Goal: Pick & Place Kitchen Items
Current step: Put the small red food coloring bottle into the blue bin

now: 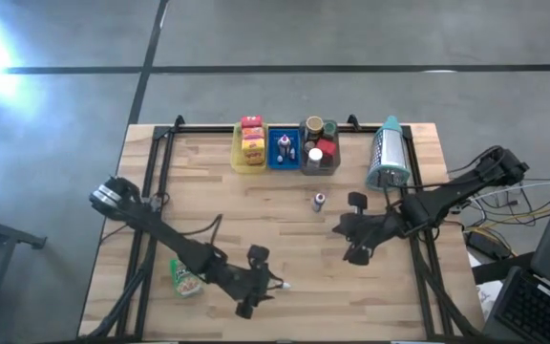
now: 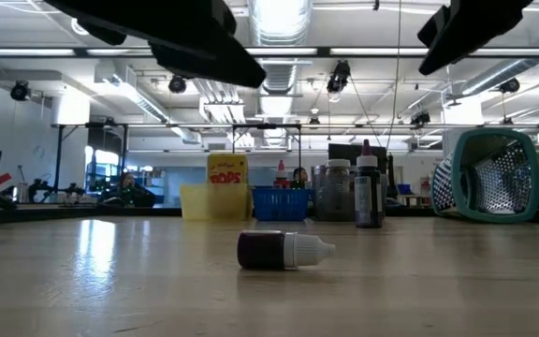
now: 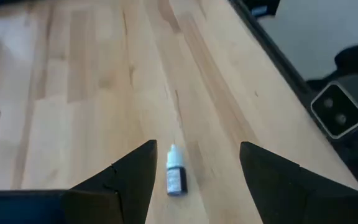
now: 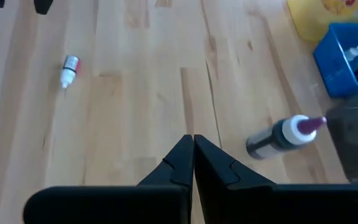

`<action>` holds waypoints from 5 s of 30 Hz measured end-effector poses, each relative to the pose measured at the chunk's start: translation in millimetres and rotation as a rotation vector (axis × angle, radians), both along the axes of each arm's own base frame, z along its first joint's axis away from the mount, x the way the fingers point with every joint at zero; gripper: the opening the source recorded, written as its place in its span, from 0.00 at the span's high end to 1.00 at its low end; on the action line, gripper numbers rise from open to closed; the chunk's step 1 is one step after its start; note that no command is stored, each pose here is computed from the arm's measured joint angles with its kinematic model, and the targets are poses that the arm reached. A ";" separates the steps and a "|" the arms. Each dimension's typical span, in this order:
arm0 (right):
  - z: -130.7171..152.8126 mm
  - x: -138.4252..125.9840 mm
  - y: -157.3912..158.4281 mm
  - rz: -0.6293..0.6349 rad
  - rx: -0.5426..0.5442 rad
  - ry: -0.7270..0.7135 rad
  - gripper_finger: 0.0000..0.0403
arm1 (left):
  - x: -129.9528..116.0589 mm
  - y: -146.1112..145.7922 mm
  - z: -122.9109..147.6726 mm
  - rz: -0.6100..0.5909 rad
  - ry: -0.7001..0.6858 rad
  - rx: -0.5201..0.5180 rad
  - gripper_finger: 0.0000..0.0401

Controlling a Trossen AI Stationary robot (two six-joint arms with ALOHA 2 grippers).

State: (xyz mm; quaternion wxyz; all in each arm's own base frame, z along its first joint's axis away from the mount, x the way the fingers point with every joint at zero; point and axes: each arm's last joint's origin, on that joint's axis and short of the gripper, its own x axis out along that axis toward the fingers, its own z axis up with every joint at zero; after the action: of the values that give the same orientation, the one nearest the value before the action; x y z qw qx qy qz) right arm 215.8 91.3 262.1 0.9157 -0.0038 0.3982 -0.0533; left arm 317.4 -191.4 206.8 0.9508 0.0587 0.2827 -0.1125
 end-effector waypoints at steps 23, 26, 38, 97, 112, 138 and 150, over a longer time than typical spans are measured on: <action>-23.2 -4.3 -2.2 -0.004 0.002 -0.004 0.98 | 15.9 1.1 -17.4 0.094 0.164 0.013 0.42; -22.6 -3.8 -2.0 -0.002 0.004 -0.011 0.98 | 19.6 5.8 -21.9 0.105 0.173 0.025 0.45; -22.3 -3.5 -1.9 0.001 0.004 -0.016 0.98 | 23.3 7.8 -32.5 0.080 0.217 0.015 0.49; -22.8 -2.4 -1.3 0.000 0.015 -0.032 0.98 | 38.3 0.6 -72.4 0.162 0.318 0.024 0.49; -23.1 -2.5 -1.4 0.000 0.014 -0.032 0.98 | 38.0 0.7 -72.7 0.159 0.319 0.028 0.65; -23.3 -2.4 -1.3 -0.001 0.015 -0.032 0.98 | 38.8 5.3 -57.6 0.156 0.268 0.014 0.76; -23.0 -2.1 -1.1 0.003 0.015 -0.035 0.98 | 39.3 52.9 -40.2 0.206 -0.021 -0.137 0.77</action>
State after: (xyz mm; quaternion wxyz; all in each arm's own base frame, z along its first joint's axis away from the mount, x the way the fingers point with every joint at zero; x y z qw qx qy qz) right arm 213.7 90.1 239.0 0.9226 0.0034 0.3825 -0.0491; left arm 356.7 -138.6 166.6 0.9620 -0.0346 0.2687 -0.0326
